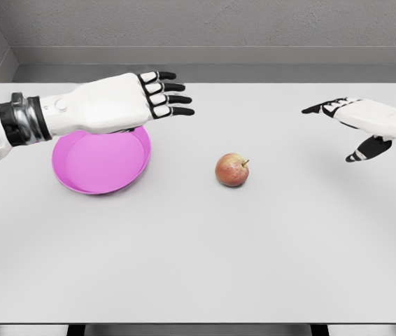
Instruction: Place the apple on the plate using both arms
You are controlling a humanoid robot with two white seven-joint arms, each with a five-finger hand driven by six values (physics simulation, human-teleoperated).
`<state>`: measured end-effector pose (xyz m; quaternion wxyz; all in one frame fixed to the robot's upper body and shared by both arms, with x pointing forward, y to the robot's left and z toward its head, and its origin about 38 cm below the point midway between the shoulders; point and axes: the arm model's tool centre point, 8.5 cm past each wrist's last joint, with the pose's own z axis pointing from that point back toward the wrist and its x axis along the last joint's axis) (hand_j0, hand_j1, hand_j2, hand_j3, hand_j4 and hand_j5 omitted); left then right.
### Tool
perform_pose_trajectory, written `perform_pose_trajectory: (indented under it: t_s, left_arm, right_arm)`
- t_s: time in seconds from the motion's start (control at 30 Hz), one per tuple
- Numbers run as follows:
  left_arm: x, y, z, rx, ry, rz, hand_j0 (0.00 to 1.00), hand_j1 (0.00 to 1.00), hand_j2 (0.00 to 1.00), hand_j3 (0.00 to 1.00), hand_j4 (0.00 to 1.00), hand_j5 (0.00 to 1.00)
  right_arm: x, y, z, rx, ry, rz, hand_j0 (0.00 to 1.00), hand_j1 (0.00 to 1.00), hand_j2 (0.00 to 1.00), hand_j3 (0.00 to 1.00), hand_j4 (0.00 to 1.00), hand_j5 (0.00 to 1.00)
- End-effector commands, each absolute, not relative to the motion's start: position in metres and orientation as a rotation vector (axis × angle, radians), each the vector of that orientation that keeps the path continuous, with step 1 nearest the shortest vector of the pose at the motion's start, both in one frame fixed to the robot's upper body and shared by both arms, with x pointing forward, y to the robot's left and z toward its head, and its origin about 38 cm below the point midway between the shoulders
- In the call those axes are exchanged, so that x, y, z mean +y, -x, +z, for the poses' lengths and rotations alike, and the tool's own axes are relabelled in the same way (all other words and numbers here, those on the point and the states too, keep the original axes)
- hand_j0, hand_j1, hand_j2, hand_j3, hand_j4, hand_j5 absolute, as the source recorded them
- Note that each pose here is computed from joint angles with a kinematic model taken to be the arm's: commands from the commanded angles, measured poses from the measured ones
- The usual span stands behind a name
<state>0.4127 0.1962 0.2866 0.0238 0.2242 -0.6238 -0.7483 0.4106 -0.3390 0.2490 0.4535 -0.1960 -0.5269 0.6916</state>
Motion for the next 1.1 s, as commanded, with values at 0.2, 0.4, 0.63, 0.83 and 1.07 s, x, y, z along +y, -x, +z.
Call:
perform_pose_trajectory:
  t_s: [0.2, 0.4, 0.63, 0.83, 1.07]
  left_arm:
    - [0.139, -0.401, 0.259, -1.979, -0.508, -2.435, 1.0, 1.0, 1.0, 1.0, 1.0, 1.0]
    - [0.119, -0.399, 0.252, -1.978, -0.442, -2.488, 1.0, 1.0, 1.0, 1.0, 1.0, 1.0]
    - [0.099, -0.408, 0.234, -1.898, -0.394, -2.526, 1.0, 1.0, 1.0, 1.0, 1.0, 1.0]
    - [0.092, -0.414, 0.231, -1.845, -0.436, -2.583, 1.0, 1.0, 1.0, 1.0, 1.0, 1.0]
    - [0.082, -0.426, 0.219, -1.785, -0.477, -2.621, 1.0, 1.0, 1.0, 1.0, 1.0, 1.0]
  right_arm:
    - [-0.341, -0.41, 0.251, -1.298, 0.487, 1.703, 1.0, 1.0, 1.0, 1.0, 1.0, 1.0]
    - [-0.341, -0.41, 0.25, -1.297, 0.485, 1.703, 1.0, 1.0, 1.0, 1.0, 1.0, 1.0]
    - [-0.341, -0.41, 0.248, -1.293, 0.481, 1.702, 1.0, 1.0, 1.0, 1.0, 1.0, 1.0]
    - [-0.341, -0.409, 0.248, -1.293, 0.481, 1.702, 1.0, 1.0, 1.0, 1.0, 1.0, 1.0]
    - [-0.341, -0.409, 0.247, -1.292, 0.48, 1.702, 1.0, 1.0, 1.0, 1.0, 1.0, 1.0]
